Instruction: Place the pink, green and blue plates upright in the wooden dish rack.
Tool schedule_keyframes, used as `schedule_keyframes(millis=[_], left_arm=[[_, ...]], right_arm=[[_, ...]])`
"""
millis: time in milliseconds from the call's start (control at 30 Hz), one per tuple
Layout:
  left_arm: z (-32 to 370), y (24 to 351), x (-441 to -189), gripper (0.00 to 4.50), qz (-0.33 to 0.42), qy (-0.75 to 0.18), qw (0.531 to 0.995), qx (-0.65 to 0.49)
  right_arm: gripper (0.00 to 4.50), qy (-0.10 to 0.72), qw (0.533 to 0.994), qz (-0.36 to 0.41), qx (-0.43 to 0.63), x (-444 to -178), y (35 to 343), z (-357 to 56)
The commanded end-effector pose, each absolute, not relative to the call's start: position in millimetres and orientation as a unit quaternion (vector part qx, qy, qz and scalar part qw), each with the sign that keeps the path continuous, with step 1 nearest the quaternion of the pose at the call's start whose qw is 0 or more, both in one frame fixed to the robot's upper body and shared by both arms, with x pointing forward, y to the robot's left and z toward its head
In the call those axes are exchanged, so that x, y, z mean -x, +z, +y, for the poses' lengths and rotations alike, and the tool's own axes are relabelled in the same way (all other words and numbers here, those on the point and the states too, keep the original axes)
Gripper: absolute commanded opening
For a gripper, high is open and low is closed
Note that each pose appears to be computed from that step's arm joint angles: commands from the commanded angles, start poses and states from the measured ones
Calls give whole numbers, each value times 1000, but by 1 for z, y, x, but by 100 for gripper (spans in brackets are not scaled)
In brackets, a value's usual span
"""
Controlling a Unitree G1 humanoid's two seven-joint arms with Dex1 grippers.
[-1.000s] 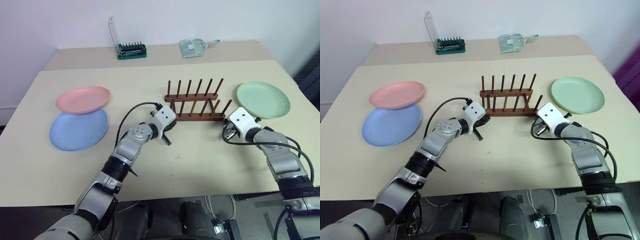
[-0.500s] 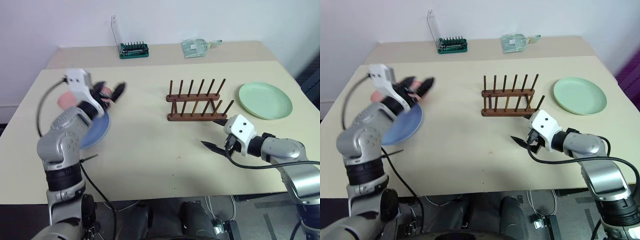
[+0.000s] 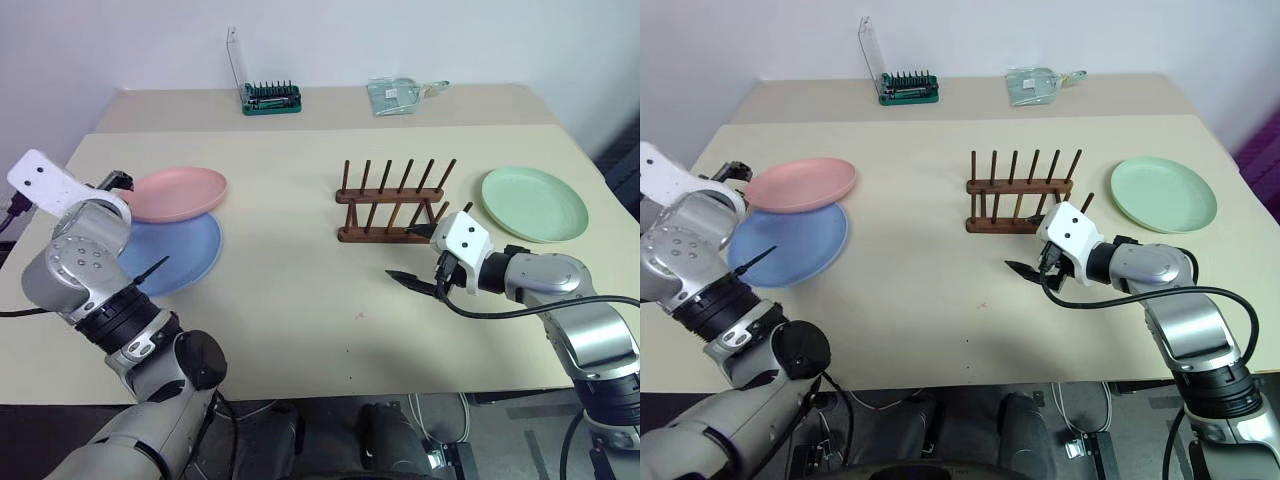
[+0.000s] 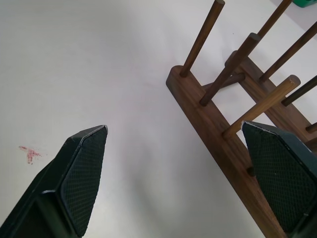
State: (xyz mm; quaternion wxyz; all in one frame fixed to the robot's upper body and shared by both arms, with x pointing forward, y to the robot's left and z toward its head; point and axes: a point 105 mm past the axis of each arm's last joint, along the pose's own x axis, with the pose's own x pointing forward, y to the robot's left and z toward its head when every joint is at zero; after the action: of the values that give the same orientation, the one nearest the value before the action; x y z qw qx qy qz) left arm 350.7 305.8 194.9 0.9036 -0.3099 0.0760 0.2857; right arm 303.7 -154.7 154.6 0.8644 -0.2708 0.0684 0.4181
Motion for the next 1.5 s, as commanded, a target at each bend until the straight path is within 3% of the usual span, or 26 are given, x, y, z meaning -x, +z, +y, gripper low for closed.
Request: schedule_keyframes(millis=[33, 167, 233, 300, 467, 500, 533, 667, 800, 900, 1067, 1200, 1500], left_arm=[[299, 180, -353, 445, 112, 278, 881, 365], [281, 170, -366, 445, 147, 219, 873, 410], [282, 163, -369, 394, 158, 221, 866, 420], [285, 162, -370, 312, 155, 225, 865, 421], [285, 171, -375, 55, 135, 209, 873, 420], [283, 174, -376, 13, 131, 201, 875, 420], [282, 176, -377, 2, 128, 196, 877, 420], [264, 224, -383, 2, 39, 114, 925, 359], [213, 270, -386, 2, -22, -16, 967, 253], [184, 279, -386, 2, -28, -73, 974, 213], [129, 291, -379, 2, -29, -184, 969, 160], [90, 301, -369, 2, -22, -256, 949, 184], [61, 304, -355, 2, 3, -314, 922, 227]], right_arm=[[443, 433, 857, 43, 275, -297, 167, -144], [443, 444, 851, 40, 276, -288, 168, -137], [450, 442, 853, 39, 274, -287, 168, -136], [450, 441, 854, 39, 274, -285, 167, -137], [450, 441, 853, 41, 274, -279, 167, -141], [450, 441, 853, 41, 275, -278, 168, -142], [450, 441, 853, 41, 276, -277, 169, -143], [450, 440, 847, 32, 297, -275, 182, -148], [450, 456, 852, -4, 258, -277, 213, -138], [450, 467, 839, -42, 275, -277, 230, -123], [450, 414, 821, -135, 369, -296, 258, -99], [450, 384, 766, -161, 490, -311, 247, -86], [450, 311, 727, -205, 576, -338, 248, -84]])
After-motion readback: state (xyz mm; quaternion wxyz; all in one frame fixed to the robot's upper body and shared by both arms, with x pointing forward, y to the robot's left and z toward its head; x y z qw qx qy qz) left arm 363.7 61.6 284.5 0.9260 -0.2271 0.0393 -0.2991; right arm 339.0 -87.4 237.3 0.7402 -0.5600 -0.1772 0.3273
